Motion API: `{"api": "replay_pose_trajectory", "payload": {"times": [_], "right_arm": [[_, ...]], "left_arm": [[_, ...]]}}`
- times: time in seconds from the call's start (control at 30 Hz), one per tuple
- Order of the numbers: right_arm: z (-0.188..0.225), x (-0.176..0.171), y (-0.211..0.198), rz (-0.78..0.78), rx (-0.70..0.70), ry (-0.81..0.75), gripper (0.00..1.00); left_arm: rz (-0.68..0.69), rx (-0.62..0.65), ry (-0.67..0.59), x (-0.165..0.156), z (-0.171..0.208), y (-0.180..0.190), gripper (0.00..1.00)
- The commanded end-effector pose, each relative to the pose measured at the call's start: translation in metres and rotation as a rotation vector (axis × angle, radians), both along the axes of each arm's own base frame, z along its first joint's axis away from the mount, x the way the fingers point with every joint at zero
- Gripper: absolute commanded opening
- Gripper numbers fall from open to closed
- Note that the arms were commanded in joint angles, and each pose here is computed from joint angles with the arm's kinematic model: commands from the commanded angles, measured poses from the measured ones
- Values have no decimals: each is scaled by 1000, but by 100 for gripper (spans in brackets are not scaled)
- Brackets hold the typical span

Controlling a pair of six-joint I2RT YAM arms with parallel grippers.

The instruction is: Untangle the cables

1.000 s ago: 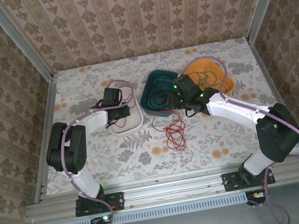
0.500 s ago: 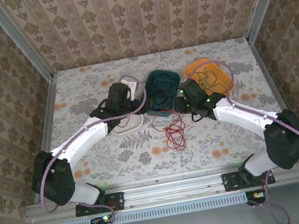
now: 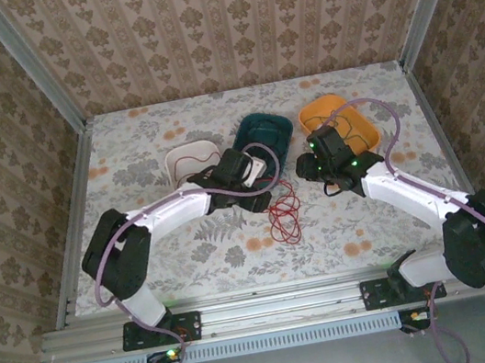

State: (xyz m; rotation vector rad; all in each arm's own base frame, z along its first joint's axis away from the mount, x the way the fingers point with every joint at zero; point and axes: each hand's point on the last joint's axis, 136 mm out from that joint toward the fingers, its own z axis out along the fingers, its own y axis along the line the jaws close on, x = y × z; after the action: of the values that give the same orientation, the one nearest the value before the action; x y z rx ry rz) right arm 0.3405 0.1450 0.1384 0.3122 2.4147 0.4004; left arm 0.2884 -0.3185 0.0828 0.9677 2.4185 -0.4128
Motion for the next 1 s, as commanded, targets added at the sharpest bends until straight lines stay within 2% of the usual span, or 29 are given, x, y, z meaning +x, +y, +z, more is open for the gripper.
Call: {"api": "replay_pose_trajectory", "payload": {"times": [0.0,0.17,0.23,0.27,0.33,0.4,0.43,0.57,0.73,0.83,0.97], "right_arm": [[-2,-5,-6,-22,7,10,39],[-2,-7,-7,-22,7,8,39],[-1,-8,-8,-23,8,5,39],[-1,-9,-8,-21,8,2,39],[-1,-9,-10,-26,6,3,39],[1,-10,-12,-38,5,-5,39],[1,-10,-15,-49,2,-12,38],[5,-11,-23,-82,3,-42,38],[8,-11,-33,-117,-6,-58,38],[10,-11,-38,-136,-5,-69,38],[15,-10,-45,-168,-6,-90,38]], "left_arm": [[-2,90,-56,11,-6,1,70],[27,197,-70,18,-20,1,64],[25,225,-82,18,-23,0,55],[20,227,-85,17,-23,-2,47],[-1,221,-101,15,-19,-8,20],[-28,208,-141,12,-7,-15,4],[-40,199,-174,11,3,-19,0],[-62,70,-311,3,58,-31,0],[-25,-195,-455,-1,149,-29,0],[-34,-312,-501,-6,192,-27,0],[-12,-403,-549,-4,234,-16,0]]}}
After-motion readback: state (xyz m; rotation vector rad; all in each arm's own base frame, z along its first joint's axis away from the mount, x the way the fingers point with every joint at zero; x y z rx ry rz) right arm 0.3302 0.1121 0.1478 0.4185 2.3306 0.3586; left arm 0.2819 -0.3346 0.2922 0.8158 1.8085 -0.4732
